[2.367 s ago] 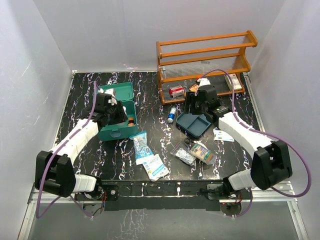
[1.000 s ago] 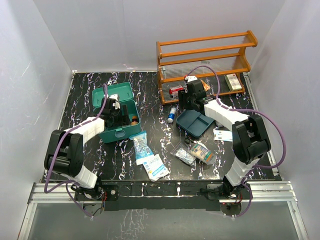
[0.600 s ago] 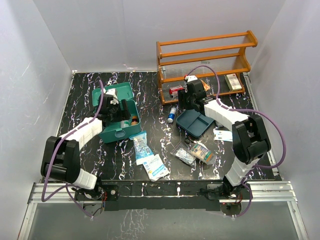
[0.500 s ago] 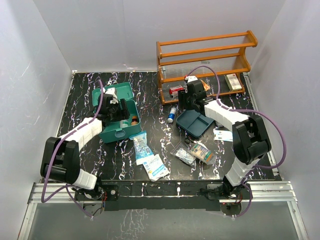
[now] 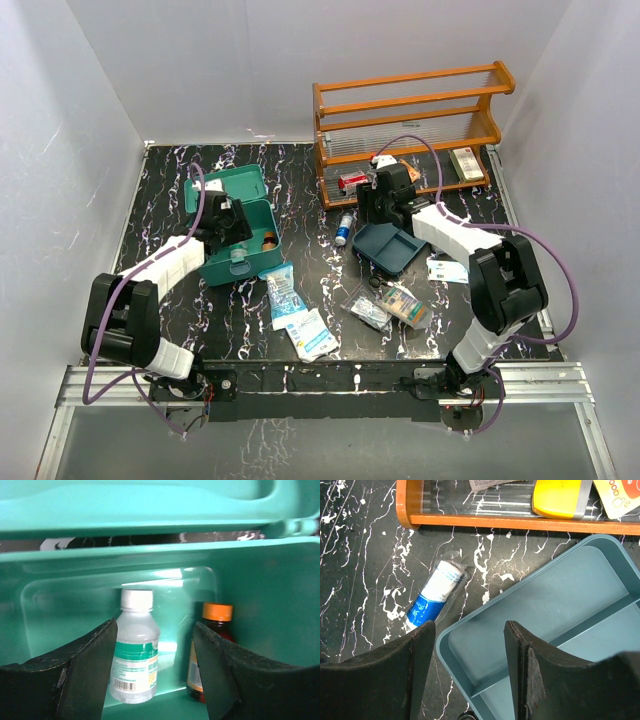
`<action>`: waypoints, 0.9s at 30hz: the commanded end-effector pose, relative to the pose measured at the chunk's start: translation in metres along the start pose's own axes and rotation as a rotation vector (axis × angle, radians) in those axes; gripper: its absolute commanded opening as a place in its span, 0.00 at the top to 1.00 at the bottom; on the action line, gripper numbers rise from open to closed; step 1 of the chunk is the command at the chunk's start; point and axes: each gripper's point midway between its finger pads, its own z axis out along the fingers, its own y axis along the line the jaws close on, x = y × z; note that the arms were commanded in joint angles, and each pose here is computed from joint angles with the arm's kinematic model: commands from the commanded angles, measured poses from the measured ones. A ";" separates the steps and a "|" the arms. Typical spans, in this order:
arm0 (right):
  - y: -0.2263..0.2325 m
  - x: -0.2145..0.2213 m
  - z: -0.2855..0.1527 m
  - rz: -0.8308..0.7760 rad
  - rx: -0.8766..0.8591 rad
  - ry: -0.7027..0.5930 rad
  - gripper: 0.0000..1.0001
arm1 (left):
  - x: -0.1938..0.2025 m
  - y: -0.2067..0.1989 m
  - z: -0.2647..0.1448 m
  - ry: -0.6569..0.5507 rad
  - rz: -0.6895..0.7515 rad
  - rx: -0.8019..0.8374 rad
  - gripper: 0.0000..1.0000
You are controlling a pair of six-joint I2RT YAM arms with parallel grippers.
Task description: Organize the medicine kit
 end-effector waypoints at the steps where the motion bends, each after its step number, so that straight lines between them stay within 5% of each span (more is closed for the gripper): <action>1: 0.008 -0.026 -0.014 -0.008 -0.035 -0.103 0.45 | 0.012 0.024 -0.013 0.027 -0.050 -0.126 0.38; 5: 0.009 -0.025 -0.016 -0.008 -0.041 -0.104 0.45 | 0.025 0.028 -0.014 0.058 -0.070 -0.136 0.39; 18: 0.012 -0.023 -0.017 -0.017 -0.046 -0.106 0.44 | 0.045 0.012 0.003 0.113 -0.070 -0.035 0.73; 27: 0.013 -0.021 -0.015 -0.011 -0.053 -0.111 0.44 | 0.044 -0.018 -0.002 0.169 -0.068 0.117 0.75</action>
